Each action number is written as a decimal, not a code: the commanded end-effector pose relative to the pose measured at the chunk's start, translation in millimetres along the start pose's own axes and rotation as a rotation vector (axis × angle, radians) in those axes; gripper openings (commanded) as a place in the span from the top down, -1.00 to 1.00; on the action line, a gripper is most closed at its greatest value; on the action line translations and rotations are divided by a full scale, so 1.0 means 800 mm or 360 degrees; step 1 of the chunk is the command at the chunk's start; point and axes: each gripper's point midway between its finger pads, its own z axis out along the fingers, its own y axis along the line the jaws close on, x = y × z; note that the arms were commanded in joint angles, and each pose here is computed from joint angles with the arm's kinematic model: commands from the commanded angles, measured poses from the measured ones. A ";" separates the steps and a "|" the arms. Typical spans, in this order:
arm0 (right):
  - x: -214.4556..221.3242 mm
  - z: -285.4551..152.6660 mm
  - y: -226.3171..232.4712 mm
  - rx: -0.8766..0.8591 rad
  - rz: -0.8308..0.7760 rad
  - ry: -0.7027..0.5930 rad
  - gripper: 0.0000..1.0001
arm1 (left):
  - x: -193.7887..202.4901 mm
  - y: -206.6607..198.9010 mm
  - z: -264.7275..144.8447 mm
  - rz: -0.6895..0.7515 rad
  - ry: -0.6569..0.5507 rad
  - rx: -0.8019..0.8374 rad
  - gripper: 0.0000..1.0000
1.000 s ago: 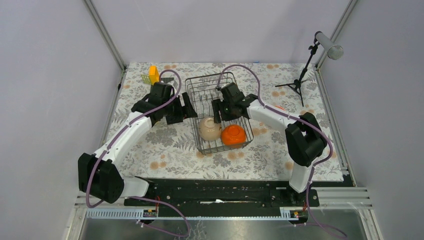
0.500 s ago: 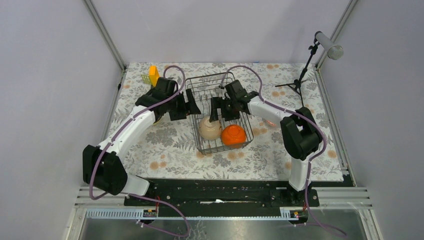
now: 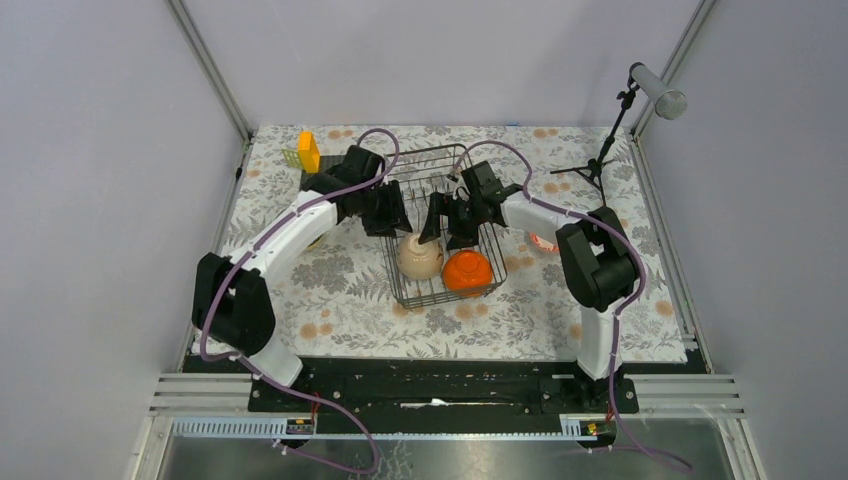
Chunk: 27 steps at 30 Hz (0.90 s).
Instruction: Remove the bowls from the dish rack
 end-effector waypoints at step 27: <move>0.006 0.035 -0.009 -0.0170 0.0226 0.0050 -0.68 | -0.016 -0.007 -0.002 0.0000 -0.0037 -0.0078 0.25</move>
